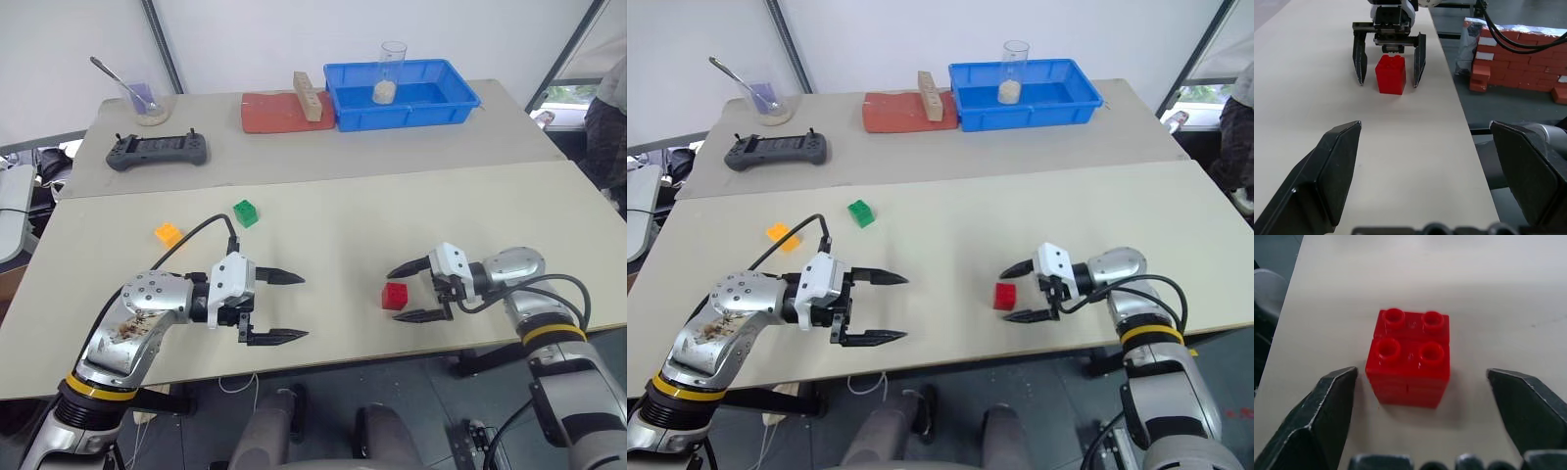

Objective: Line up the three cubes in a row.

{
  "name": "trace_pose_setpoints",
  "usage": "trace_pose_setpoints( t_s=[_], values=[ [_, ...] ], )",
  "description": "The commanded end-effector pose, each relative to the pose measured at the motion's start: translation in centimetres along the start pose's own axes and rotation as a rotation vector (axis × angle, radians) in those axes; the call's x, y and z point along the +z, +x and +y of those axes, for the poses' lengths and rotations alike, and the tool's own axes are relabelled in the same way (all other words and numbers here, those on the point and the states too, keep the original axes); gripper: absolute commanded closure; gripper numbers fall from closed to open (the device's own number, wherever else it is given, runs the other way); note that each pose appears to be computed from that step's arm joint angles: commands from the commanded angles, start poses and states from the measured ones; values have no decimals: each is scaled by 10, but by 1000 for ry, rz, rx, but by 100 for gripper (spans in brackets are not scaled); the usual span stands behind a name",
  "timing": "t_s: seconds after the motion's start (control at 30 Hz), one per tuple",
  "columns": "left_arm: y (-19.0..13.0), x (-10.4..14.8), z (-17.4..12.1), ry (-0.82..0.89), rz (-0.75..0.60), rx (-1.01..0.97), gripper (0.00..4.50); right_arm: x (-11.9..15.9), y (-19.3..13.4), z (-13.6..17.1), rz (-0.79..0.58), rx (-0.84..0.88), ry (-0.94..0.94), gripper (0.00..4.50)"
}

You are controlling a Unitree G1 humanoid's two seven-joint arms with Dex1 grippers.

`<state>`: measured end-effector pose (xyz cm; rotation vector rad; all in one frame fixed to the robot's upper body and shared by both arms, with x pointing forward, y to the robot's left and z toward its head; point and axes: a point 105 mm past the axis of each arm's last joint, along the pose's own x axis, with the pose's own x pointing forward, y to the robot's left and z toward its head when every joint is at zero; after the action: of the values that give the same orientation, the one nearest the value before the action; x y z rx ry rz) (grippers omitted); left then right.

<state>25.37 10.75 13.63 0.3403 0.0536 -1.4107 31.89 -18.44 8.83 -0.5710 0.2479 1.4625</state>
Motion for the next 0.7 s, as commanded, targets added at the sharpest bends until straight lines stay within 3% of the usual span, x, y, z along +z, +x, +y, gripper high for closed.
trace_pose_setpoints(
  t_s=[0.03, 0.3, 0.5, 0.7],
  values=[
    [-5, -2, 19, 9, -7, 142, 0, 18, -19, -1, -27, -21, -32, 3],
    [-21, -42, 59, -63, 0, 752, 0, 108, -22, 22, -225, -174, 67, 3],
    [-40, -62, 90, -108, 12, 1114, 0, 136, -11, 34, -252, -232, 89, 3],
    [-30, -72, 110, -122, 20, 1274, 0, 148, -5, 32, -255, -280, 121, 3]
  ],
)
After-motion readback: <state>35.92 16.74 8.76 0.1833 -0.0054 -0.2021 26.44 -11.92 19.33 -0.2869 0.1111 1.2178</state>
